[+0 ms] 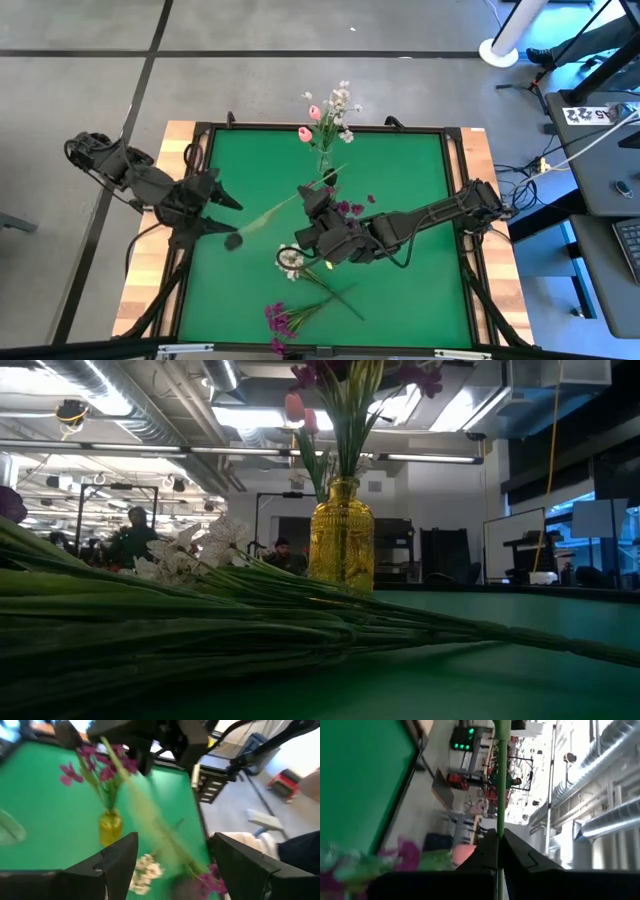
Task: Sort flowers into vase by color
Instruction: Put the black flower into the yellow transparent vase
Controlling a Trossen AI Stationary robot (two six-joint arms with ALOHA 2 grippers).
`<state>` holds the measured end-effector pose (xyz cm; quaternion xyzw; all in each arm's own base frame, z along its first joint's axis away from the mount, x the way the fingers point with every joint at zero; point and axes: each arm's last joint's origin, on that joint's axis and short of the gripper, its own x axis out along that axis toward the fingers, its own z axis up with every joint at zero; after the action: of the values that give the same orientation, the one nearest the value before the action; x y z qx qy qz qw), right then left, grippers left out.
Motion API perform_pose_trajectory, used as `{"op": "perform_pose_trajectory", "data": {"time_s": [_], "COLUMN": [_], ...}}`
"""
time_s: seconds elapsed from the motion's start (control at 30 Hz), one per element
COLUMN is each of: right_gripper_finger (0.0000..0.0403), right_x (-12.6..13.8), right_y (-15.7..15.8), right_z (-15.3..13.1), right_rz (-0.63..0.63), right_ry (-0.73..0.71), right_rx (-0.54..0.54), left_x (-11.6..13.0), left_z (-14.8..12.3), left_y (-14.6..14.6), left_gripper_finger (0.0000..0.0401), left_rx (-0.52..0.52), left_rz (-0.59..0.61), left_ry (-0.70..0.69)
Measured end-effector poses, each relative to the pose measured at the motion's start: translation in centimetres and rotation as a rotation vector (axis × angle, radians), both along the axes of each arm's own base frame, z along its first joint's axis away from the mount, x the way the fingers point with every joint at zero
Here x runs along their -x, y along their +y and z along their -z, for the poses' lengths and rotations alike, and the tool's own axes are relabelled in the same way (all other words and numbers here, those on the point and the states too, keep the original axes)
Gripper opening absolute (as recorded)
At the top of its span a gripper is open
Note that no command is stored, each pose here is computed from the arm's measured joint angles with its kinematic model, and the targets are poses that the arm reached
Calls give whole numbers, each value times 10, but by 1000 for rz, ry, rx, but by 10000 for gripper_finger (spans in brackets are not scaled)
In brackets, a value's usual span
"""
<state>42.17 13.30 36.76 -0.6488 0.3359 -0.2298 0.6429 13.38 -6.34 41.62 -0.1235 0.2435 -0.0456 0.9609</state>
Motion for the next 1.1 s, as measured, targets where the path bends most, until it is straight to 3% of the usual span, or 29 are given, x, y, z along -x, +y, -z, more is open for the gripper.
{"op": "perform_pose_trajectory", "data": {"time_s": [0.1,0.27,0.6,0.77,0.93,1.1], "right_gripper_finger": [7,7,7,7,5,4], "right_x": [4,28,87,115,137,149], "right_y": [3,-5,-32,-45,-65,-77], "right_z": [-12,-57,-122,-136,-134,-108], "right_rz": [-54,-148,-230,-329,-302,-237], "right_ry": [-107,-347,-659,-692,-657,-620], "right_rx": [-85,-271,-577,-821,-1036,-1098], "left_x": [2,7,8,3,0,-3], "left_z": [0,0,3,16,30,44], "left_y": [3,11,14,11,10,8], "left_gripper_finger": [254,254,254,254,254,254], "left_rx": [-88,-188,-277,-306,-336,-357], "left_rz": [-22,-143,-219,-220,-217,-214], "left_ry": [-16,-27,-24,10,49,84]}}
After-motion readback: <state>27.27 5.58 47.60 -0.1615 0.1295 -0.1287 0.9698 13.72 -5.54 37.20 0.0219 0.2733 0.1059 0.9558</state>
